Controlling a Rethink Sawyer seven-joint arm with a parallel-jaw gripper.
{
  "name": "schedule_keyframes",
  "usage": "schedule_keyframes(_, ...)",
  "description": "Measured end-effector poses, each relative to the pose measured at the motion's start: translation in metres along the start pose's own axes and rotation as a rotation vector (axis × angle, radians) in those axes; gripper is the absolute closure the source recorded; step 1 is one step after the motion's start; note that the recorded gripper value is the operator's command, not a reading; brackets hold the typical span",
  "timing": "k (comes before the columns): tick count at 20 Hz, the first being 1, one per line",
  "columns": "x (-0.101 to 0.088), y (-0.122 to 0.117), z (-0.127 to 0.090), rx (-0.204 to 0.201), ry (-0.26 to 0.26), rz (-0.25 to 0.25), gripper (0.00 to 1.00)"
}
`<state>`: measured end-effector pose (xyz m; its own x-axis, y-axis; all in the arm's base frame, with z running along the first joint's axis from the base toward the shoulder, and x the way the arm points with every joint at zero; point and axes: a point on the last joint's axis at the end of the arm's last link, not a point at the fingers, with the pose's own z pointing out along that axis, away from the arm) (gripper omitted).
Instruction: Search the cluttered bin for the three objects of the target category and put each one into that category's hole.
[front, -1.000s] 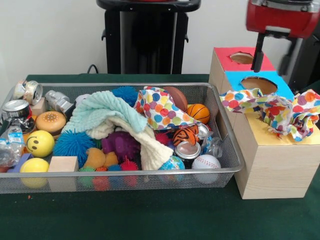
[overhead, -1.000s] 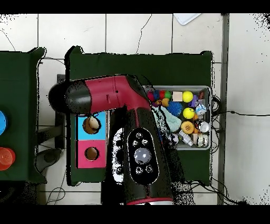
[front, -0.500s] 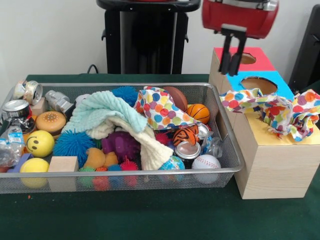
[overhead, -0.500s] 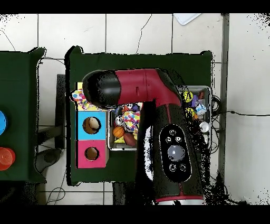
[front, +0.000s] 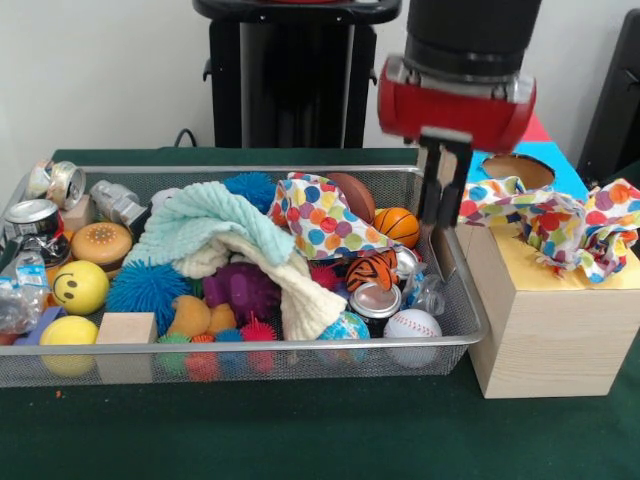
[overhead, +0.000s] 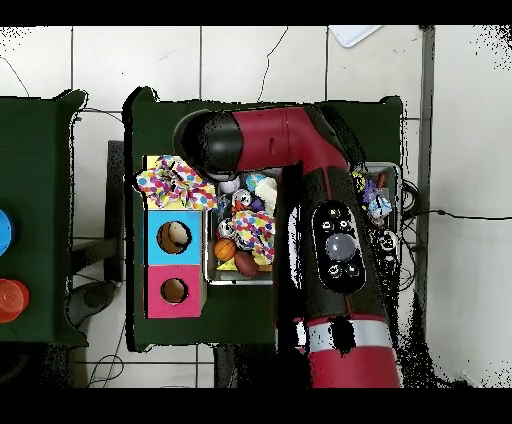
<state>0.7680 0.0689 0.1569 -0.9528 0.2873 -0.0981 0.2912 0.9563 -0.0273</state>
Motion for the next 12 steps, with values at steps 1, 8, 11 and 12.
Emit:
schedule_keyframes(1,-0.001,0.002,0.006,0.000,0.002,-0.003,1.00)
schedule_keyframes(8,0.011,0.026,0.050,-0.008,0.044,-0.034,1.00)
schedule_keyframes(11,0.020,0.037,0.058,-0.009,0.058,-0.050,1.00)
schedule_keyframes(12,0.022,0.040,0.059,-0.009,0.060,-0.054,1.00)
